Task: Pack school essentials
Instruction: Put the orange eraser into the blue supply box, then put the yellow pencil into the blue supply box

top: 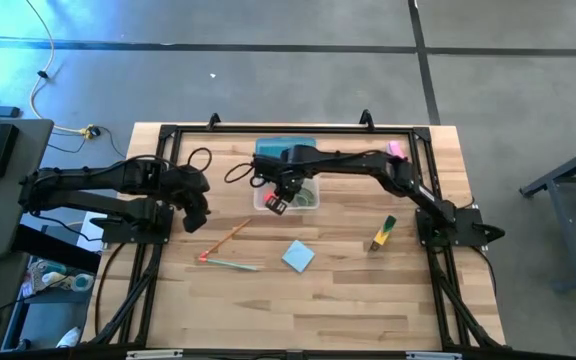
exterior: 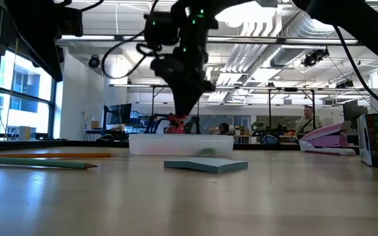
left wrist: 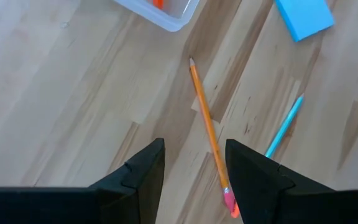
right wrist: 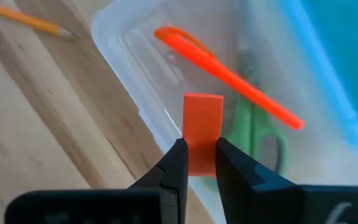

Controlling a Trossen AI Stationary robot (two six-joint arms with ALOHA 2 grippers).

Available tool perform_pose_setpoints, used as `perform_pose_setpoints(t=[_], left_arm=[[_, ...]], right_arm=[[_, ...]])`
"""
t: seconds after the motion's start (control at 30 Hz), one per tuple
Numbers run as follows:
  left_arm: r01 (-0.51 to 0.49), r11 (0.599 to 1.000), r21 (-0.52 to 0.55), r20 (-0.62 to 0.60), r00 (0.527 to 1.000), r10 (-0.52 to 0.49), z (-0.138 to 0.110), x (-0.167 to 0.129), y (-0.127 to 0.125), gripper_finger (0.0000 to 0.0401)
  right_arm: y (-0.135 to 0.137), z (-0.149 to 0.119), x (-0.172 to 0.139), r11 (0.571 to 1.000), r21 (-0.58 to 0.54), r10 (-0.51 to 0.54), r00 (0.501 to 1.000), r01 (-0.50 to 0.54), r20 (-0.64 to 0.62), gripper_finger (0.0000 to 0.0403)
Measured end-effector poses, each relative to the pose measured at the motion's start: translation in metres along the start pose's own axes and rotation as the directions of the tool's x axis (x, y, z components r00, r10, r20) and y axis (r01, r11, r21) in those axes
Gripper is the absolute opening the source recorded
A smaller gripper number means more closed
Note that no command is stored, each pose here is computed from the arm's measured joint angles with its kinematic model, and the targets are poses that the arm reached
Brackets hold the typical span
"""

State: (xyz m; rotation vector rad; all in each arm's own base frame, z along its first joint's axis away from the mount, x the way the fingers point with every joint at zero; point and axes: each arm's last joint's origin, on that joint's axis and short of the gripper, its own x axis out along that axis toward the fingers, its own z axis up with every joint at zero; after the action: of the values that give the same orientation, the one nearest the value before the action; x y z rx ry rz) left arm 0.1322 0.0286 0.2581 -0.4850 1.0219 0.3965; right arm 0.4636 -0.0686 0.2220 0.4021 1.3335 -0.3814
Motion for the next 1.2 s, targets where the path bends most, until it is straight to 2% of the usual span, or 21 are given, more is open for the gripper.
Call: perform_pose_setpoints(t=[0.23, 0.4, 0.57, 0.7, 0.93, 1.07, 1.2], left_arm=[[0.018, 1.0, -0.003, 0.04, 0.999, -0.018, 0.004, 0.0, -0.002, 0.0156], [0.02, 1.0, -0.005, 0.045, 0.999, -0.02, 0.004, 0.0, -0.002, 0.0156], [0.02, 1.0, -0.006, 0.045, 0.999, -0.02, 0.004, 0.0, -0.002, 0.0156], [0.02, 0.999, -0.039, 0.043, 0.999, -0.019, 0.004, 0.0, -0.002, 0.0156], [0.014, 0.992, -0.124, -0.002, 1.0, -0.015, 0.0, 0.0, -0.001, 0.0179], [0.03, 0.977, -0.212, -0.031, 0.999, -0.037, -0.002, 0.001, -0.002, 0.0198], [0.048, 0.977, -0.21, -0.06, 0.996, -0.062, -0.004, 0.003, -0.01, 0.0201]], right_arm=[[-0.003, -0.013, 0.03, 0.999, 0.029, -0.025, 0.997, 0.028, -0.074, 0.006], [-0.004, -0.014, 0.033, 0.997, 0.066, -0.044, 0.996, 0.049, -0.074, 0.0113], [-0.003, -0.007, 0.023, 0.995, 0.076, -0.056, 0.998, 0.057, -0.024, 0.0168], [-0.003, -0.001, 0.008, 0.991, 0.102, -0.091, 0.996, 0.088, 0.025, 0.0187], [-0.011, 0.006, -0.041, 0.963, 0.045, -0.268, 0.959, 0.265, 0.097, 0.0177], [-0.03, 0.006, -0.07, 0.947, 0.07, -0.322, 0.935, 0.314, 0.146, 0.0168], [-0.053, 0.001, -0.098, 0.941, 0.119, -0.334, 0.927, 0.317, 0.173, 0.0163]])
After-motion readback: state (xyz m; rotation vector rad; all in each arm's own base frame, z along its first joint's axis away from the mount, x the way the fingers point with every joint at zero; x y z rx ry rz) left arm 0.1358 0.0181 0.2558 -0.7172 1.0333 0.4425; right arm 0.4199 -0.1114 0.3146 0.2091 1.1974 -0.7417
